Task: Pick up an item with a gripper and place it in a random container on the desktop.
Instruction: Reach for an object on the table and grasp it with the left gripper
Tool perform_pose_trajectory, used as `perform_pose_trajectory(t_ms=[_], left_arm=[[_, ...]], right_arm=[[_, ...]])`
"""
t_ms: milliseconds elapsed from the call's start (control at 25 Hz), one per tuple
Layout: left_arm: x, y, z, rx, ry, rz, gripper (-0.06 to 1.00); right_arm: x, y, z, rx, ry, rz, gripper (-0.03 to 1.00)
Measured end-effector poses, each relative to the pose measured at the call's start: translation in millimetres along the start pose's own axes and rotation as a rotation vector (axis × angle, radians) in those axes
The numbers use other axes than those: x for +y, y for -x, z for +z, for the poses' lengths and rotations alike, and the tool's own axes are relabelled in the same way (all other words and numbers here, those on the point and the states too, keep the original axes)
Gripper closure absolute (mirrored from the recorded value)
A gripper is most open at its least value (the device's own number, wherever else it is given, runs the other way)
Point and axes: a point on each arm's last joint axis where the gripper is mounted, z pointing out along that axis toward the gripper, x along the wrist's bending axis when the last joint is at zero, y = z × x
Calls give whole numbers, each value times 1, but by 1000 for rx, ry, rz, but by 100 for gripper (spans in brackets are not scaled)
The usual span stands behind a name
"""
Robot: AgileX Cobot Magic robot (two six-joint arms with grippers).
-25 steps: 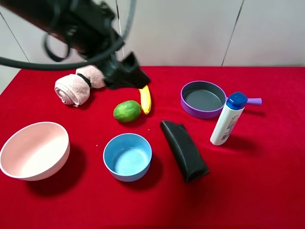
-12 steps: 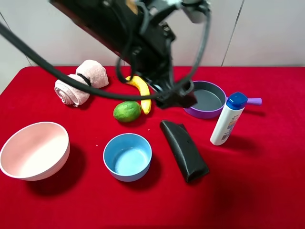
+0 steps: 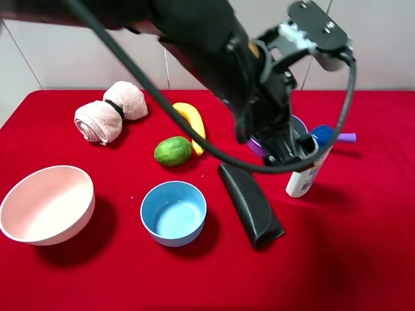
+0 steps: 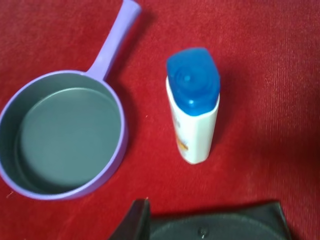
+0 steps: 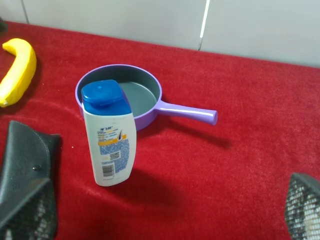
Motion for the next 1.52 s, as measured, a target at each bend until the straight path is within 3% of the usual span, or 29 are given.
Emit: perform_pose_trajectory(t_ms=[840, 1520], left_arm=[[4, -16, 84, 24, 12, -29, -4], [4, -18, 126, 94, 103, -24, -4]], right_arm=[[0, 0, 0, 0, 0, 0, 27], [0, 0, 0, 1, 0, 0, 27]])
